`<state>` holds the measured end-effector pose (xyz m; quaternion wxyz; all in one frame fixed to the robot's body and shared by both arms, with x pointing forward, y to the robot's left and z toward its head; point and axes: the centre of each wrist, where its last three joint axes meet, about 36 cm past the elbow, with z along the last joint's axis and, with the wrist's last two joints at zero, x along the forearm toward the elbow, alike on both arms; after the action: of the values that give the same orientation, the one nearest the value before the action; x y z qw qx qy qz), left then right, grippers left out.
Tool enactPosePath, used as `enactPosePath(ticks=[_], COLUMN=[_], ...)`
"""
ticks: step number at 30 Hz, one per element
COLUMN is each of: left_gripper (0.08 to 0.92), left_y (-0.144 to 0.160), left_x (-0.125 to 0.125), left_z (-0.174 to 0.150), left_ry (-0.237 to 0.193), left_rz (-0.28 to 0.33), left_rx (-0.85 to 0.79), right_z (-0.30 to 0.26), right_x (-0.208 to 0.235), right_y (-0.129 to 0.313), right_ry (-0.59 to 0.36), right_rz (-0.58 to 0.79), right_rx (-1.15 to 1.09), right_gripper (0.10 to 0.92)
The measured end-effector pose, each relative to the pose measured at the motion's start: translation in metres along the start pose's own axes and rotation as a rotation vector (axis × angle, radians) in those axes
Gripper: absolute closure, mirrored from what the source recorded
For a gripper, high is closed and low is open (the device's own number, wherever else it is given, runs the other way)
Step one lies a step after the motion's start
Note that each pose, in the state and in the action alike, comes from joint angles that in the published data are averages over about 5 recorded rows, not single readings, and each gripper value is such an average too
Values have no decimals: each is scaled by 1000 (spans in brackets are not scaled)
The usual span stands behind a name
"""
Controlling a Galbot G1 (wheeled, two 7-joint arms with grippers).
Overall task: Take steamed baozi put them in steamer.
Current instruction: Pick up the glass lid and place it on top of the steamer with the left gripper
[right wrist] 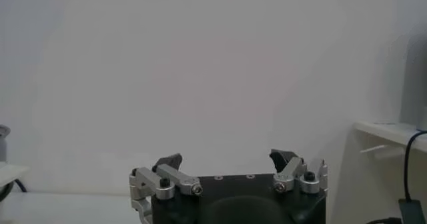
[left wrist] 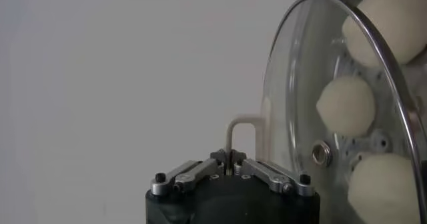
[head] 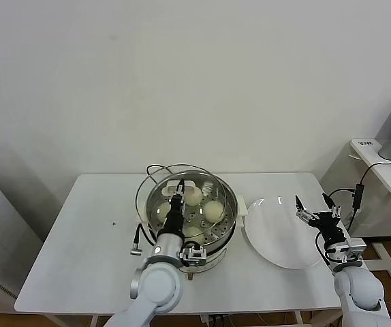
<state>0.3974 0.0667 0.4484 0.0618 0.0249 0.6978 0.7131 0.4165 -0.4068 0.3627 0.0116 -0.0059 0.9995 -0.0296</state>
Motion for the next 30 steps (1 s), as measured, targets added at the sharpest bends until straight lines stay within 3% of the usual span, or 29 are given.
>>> enactPosePath(ticks=[15,30], left_gripper=[896,896], left_y=[-9,-20], left_x=[0,-1], left_z=[-18,-21], left_ry=[-32,-32], left_rz=[17,33], left_rx=[6,10], right_z=[0,-1], right_x=[1,2], right_y=[-3,-4], right_ry=[2,2], right_rz=[7,9], right_rx=[3,3], right_gripper=[200,200])
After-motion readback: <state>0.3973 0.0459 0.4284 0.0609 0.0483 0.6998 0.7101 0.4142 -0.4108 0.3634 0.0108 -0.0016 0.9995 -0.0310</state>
